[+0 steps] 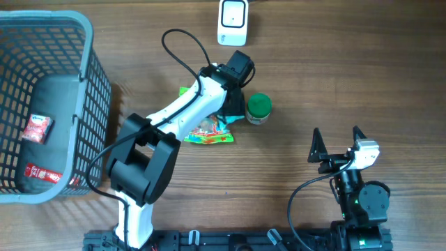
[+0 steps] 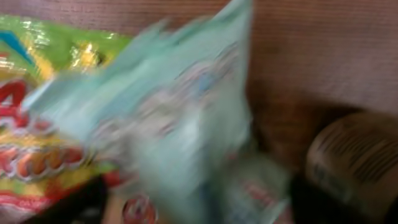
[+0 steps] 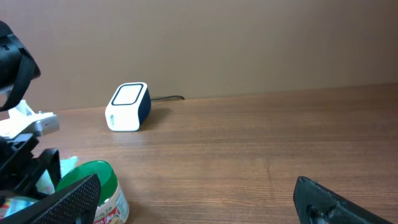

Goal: Scan the item barcode
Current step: 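Grasp the mint-green wipes pack and place it between bag and jar, then grasp the red Kleenex tissue pack and place it below the jar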

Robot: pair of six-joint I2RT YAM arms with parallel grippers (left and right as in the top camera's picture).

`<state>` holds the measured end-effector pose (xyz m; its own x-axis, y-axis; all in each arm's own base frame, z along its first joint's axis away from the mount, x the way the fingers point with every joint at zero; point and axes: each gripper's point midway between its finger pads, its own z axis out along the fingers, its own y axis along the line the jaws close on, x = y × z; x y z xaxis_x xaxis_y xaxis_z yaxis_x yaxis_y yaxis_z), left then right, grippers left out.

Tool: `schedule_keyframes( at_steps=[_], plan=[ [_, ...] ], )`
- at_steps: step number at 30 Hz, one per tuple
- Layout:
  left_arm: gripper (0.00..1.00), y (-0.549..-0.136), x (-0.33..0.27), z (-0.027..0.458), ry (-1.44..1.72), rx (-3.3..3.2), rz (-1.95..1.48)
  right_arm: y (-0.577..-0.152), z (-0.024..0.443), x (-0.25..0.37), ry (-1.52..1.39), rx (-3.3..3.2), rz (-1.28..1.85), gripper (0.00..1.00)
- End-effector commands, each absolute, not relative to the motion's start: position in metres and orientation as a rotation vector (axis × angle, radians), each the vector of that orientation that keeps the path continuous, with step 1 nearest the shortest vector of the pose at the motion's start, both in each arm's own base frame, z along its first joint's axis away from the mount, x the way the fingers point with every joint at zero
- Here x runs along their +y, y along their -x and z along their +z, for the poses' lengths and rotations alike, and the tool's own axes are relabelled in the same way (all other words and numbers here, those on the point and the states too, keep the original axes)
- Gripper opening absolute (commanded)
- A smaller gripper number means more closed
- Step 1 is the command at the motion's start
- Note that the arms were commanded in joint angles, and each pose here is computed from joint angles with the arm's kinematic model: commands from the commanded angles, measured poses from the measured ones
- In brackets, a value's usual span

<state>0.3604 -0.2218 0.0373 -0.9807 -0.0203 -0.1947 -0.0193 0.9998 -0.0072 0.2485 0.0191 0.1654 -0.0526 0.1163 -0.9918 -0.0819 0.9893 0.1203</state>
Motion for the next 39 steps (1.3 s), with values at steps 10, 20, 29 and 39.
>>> schedule_keyframes(
  at_steps=[10,20,29,39],
  plan=[
    [1.0,-0.375,-0.002,0.397,0.799,1.935,0.062,-0.249,0.166,0.019,-0.039,1.612,0.171,1.0],
    [1.0,-0.303,0.227,0.191,1.869,1.864,0.338,-0.249,0.166,0.019,-0.039,1.612,0.171,1.0],
    [1.0,-0.322,0.28,0.082,1.615,2.204,0.325,-0.249,0.166,0.019,-0.039,1.612,0.171,1.0],
    [1.0,-0.312,0.295,0.029,1.635,2.298,0.486,-0.249,0.166,0.019,-0.039,1.614,0.171,1.0]
  ],
)
